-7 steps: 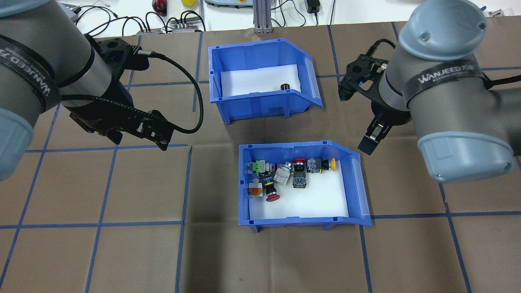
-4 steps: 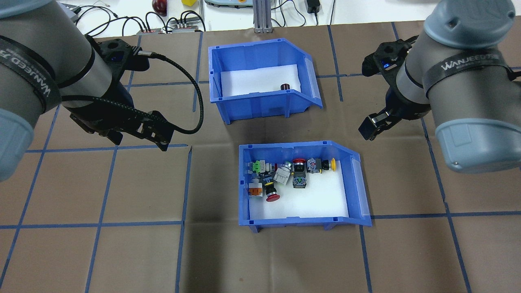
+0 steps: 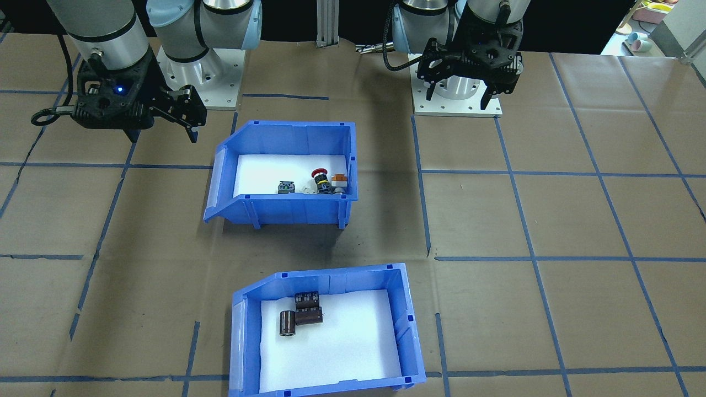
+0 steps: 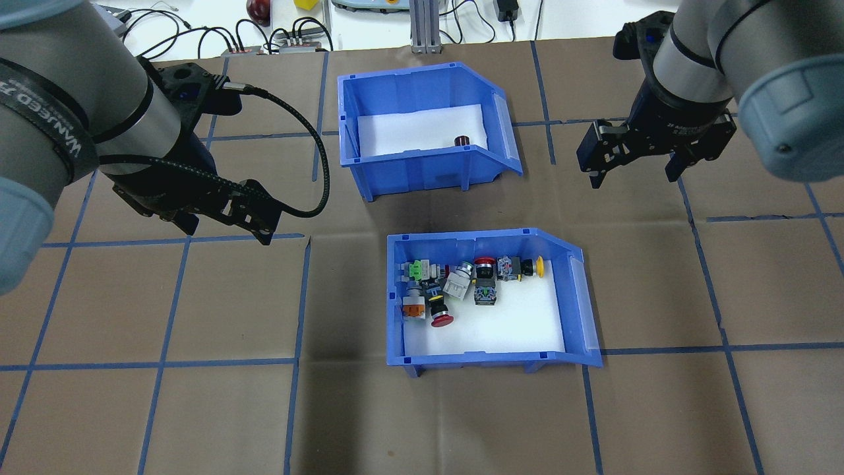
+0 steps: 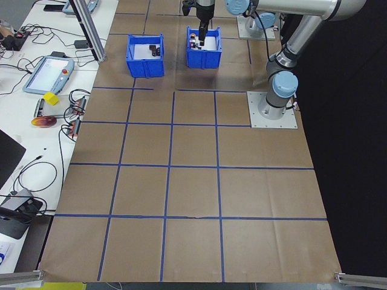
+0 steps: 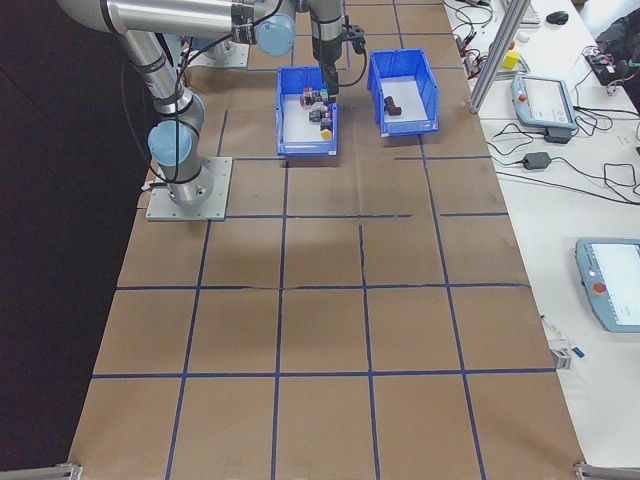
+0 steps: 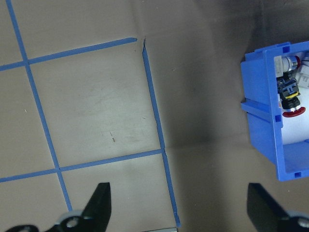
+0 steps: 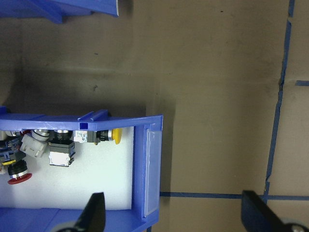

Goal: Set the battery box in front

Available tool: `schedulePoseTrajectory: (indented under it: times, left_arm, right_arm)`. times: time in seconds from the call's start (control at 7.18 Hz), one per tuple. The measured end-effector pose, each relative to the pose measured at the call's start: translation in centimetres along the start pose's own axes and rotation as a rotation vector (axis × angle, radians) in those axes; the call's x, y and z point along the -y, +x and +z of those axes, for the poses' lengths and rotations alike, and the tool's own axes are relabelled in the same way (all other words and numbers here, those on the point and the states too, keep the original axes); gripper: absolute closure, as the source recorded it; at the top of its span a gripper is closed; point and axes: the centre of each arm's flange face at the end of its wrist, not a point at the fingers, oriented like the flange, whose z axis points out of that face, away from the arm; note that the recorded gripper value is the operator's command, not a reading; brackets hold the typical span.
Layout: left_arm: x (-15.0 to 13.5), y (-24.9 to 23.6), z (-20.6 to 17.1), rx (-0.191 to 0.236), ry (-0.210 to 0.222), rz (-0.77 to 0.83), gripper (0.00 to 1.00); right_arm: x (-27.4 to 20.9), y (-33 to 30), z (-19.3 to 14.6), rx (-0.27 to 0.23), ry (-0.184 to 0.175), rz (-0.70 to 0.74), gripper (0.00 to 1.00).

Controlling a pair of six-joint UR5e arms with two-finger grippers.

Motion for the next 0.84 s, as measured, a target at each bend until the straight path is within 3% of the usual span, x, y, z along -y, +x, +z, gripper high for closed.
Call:
schedulePoseTrajectory:
  times: [0.28, 0.84]
  left_arm:
    - [0.00, 0.00, 0.00, 0.001, 0.000, 0.000, 0.01]
    - [-0.03, 0.00, 0.08, 0.000, -0.003, 0.000, 0.01]
  right_arm:
    - [1.25, 0.08, -0.50, 0.001, -0.043, 0.043, 0.00]
    - [1.43, 0.07, -0.48, 0.002, -0.059, 0.086, 0.00]
